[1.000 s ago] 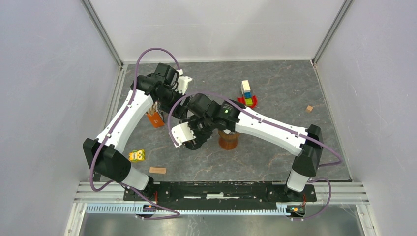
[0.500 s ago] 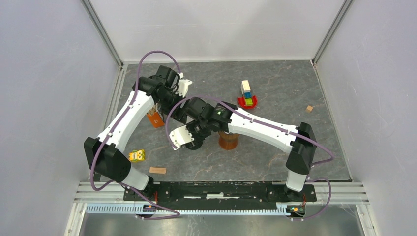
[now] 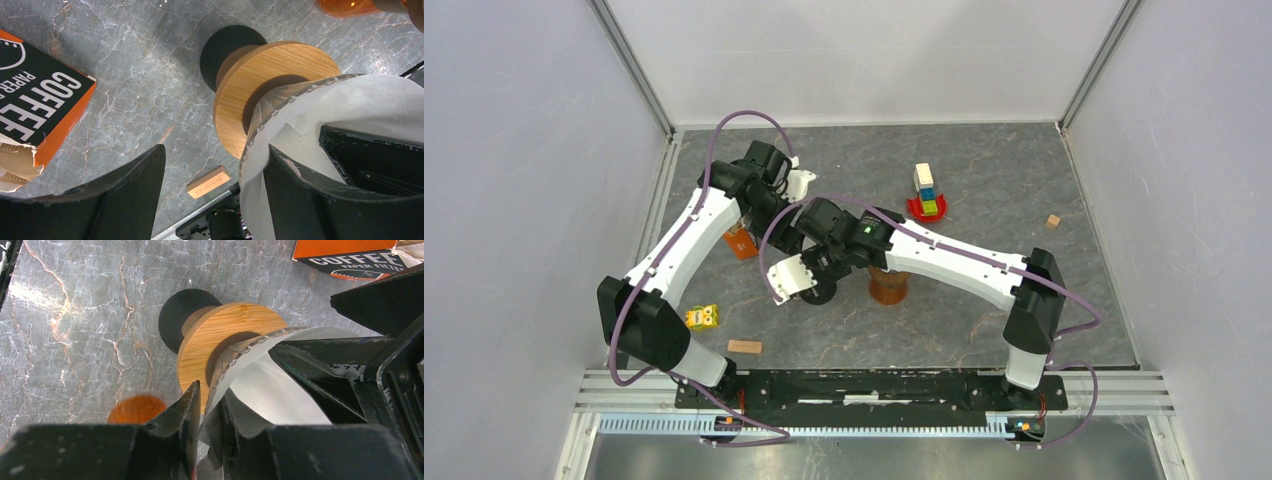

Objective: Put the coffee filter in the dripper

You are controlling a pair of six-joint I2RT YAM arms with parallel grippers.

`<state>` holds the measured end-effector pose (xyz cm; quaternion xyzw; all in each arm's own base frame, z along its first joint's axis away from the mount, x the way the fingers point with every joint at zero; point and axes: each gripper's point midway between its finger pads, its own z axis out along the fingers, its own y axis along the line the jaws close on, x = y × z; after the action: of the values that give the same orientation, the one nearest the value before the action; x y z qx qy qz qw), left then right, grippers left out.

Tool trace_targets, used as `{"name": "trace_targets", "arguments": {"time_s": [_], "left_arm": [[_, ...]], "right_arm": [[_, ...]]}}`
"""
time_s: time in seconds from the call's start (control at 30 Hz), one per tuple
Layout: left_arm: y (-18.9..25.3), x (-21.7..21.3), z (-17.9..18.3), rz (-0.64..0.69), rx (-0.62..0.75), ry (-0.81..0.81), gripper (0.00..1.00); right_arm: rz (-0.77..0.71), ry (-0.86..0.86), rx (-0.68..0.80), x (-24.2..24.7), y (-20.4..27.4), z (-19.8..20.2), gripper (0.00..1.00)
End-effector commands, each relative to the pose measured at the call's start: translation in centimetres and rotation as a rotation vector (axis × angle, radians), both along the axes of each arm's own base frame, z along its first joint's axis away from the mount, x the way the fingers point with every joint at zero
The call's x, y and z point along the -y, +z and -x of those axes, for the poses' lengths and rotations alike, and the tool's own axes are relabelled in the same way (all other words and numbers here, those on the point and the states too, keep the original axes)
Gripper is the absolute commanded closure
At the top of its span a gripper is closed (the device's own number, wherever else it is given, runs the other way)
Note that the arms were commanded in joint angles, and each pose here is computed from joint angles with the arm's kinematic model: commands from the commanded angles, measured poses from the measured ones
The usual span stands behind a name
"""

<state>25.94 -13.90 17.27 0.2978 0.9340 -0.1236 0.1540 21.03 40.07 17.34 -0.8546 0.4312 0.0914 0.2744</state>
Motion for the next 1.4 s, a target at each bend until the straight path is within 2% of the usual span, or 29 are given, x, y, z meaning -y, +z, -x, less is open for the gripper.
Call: {"name": "trace_targets", "arguments": {"time_s": [0.0, 0.17, 0.4, 0.73, 0.83, 1.13, 1.23, 1.37], "left_arm": [[-0.3, 0.1, -0.6, -0.006, 0.029, -0.04, 0.23], [-0.3, 0.0, -0.6, -0.01, 0.028, -0.043, 0.23], [-0.4, -0.1, -0.6, -0.013, 0.028, -0.042, 0.23], [0.2, 0.0, -0.8, -0.007, 0.045, -0.042, 0.23], [0.5, 0.0, -0.9, -0.005, 0.055, -0.042, 0.23], [1.6, 0.1, -1.2, 0.0, 0.079, -0.046, 0.21], [2.0, 0.2, -1.4, 0.002, 0.086, -0.049, 0.21], [2.7, 0.4, -1.7, 0.013, 0.095, -0.047, 0.2]], "right_arm": [[0.019, 0.02, -0.012, -0.3, -0.7, 0.2, 0.78], [0.026, 0.016, -0.014, -0.2, -0.9, 0.2, 0.85], [0.021, 0.013, -0.007, -0.3, -0.7, 0.1, 1.0], [0.027, 0.004, -0.005, -0.1, -0.8, 0.0, 1.0], [0.016, -0.006, 0.003, -0.2, -0.4, -0.1, 0.9], [-0.025, -0.036, 0.014, 0.1, 0.7, -0.1, 0.47], [-0.039, -0.04, 0.015, 0.1, 1.2, -0.1, 0.4], [-0.067, -0.041, 0.02, -0.2, 2.3, -0.1, 0.36]]}}
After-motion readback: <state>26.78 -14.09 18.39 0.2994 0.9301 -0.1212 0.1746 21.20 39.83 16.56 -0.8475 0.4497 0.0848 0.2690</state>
